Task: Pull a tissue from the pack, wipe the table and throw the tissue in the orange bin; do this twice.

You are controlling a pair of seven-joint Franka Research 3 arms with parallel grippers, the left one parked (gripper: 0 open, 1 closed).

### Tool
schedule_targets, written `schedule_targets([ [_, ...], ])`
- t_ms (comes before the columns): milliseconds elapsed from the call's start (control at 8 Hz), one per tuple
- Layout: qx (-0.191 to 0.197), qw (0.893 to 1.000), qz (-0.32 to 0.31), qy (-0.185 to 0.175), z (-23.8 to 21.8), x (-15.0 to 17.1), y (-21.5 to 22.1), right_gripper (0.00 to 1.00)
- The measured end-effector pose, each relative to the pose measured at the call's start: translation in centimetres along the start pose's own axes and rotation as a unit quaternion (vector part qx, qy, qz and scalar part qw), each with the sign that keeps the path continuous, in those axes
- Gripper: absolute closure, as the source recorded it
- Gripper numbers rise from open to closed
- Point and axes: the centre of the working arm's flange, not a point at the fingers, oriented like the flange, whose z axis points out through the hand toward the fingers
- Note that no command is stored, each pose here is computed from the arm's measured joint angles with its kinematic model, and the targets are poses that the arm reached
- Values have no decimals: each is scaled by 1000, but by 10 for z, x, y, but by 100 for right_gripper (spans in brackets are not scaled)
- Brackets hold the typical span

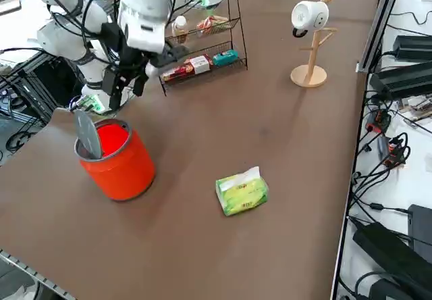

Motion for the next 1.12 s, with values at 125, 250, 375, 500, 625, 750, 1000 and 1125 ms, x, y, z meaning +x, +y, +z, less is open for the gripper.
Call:
schedule_targets([
  [125, 35, 999, 3, 30, -21, -1, 0, 0],
  [250, 77, 995, 6, 57, -38, -1, -3, 0],
  [375, 113, 990, 7, 81, -55, -2, -7, 0],
  [500, 134, 986, 6, 100, -72, -4, -11, 0],
  [625, 149, 982, -1, 117, -91, -6, -17, 0],
  [750, 155, 978, -14, 136, -113, -9, -29, 0],
  [1000, 149, 973, -54, 166, -151, -15, -72, 0],
  [1125, 146, 972, -62, 174, -165, -21, -95, 0],
])
